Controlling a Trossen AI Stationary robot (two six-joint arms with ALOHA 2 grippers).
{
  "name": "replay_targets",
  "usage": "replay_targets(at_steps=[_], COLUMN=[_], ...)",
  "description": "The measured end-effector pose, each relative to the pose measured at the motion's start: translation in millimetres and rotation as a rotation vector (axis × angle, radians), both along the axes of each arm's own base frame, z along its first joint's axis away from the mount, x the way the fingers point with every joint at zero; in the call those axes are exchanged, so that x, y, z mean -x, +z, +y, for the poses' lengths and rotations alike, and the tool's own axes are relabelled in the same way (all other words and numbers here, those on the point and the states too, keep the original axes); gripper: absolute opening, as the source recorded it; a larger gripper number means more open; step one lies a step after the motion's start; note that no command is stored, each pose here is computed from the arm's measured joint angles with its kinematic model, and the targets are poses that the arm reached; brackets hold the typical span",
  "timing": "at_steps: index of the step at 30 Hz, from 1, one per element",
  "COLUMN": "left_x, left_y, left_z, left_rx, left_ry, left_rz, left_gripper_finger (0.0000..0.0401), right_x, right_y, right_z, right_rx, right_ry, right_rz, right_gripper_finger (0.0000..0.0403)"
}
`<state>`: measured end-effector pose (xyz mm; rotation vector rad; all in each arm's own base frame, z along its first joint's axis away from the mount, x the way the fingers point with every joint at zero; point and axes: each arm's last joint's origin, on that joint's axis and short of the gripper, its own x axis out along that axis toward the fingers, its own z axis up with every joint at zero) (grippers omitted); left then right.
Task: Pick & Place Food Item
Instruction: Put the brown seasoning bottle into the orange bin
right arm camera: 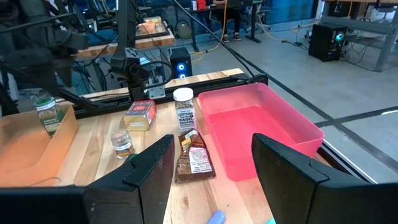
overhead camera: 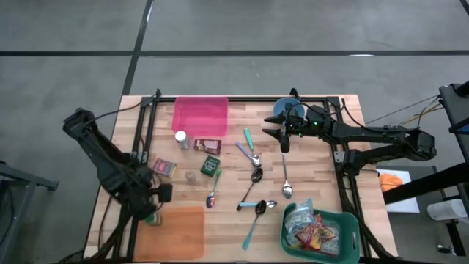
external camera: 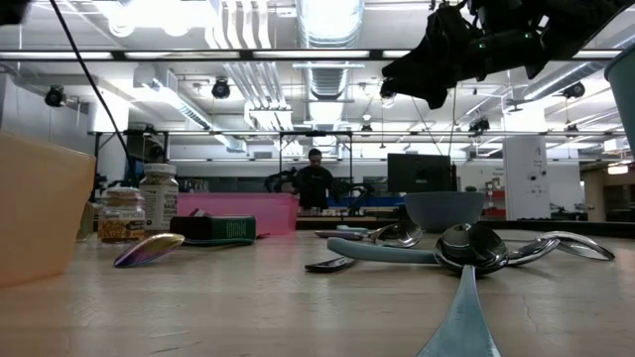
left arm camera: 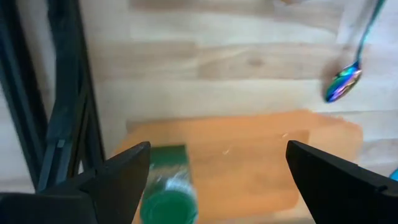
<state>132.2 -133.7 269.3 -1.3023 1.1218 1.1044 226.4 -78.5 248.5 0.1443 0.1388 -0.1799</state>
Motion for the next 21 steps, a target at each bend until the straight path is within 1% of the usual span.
replay_targets(at_steps=[9, 12, 17, 21], left_x=[-32, -44, -65, -80], left_y=[0, -2, -13, -25], left_z=[50, 68, 94, 107], left_rx=[-0.061, -0.100, -0.135, -0.144], left_ry=[-0.130, -0.180, -0.292, -0.392], left_rz=[0.032, 0.039, 0.069, 0.109], left_gripper_finger=[0.0377, 0.0377, 0.0377, 0.0377], right_x=[0, 0, 0, 0], right_y=[0, 0, 0, 0], right_z=[0, 0, 0, 0], right_rx=[0.000, 0.000, 0.000, 0.000], right_ry=[0.000, -0.001, 0.000, -0.001], right_rz=[0.000, 0.000, 0.000, 0.000], right_gripper_finger=[0.0211, 0.0211, 0.0211, 0.0211])
